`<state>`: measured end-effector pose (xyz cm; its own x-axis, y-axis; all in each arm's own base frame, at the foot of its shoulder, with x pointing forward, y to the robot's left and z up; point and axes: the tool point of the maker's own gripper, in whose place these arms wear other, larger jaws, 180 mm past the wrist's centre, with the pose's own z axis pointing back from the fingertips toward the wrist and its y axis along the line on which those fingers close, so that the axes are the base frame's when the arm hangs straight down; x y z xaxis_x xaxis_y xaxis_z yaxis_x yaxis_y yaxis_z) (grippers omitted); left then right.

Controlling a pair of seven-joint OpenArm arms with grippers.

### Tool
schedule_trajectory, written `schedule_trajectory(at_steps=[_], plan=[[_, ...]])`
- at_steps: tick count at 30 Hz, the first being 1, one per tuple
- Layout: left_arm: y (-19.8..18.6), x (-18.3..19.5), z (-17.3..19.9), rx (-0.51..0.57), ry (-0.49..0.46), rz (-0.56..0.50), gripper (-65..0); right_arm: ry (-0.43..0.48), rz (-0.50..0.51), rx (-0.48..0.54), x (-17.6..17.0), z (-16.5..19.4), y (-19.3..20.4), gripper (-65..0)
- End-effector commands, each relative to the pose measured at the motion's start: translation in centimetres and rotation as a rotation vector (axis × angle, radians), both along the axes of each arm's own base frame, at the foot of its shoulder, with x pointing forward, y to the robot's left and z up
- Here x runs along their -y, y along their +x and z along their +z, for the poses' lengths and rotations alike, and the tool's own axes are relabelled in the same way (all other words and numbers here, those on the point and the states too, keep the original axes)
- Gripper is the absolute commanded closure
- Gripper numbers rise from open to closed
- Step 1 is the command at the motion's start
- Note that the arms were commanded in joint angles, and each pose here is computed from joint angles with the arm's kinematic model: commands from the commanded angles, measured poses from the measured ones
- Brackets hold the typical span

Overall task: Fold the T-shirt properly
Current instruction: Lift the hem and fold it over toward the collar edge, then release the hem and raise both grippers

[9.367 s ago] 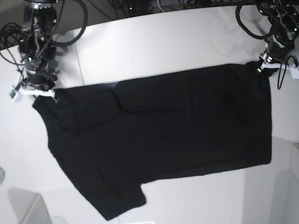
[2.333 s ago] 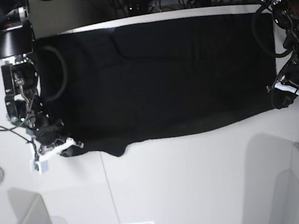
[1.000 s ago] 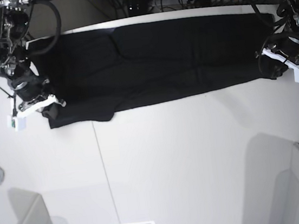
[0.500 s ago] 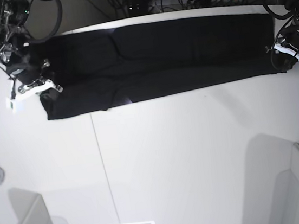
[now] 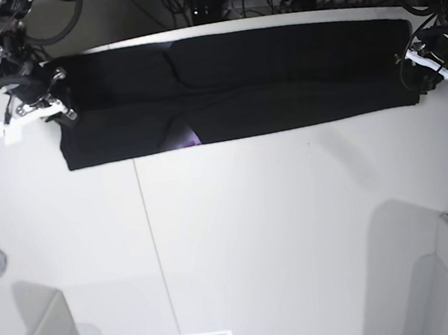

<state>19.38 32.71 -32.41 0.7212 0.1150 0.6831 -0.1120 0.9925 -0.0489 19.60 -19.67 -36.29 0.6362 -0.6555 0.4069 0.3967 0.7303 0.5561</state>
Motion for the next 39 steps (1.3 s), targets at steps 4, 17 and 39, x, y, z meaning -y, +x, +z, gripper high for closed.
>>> schedule_trajectory(at_steps=[4,17,39], plan=[[-0.2,-1.3,0.3,-0.021,0.113,-0.007,0.0,-0.014,0.008,0.009,0.2,0.3,-0.3,0.0],[-0.6,-1.0,-0.7,-0.066,0.147,-0.032,0.0,-0.12,-0.012,-0.055,1.0,-1.2,-1.5,0.0],[-2.0,-3.1,0.3,-0.06,0.174,0.031,-44.1,-0.2,0.022,0.019,1.8,-0.2,-0.5,-22.1]])
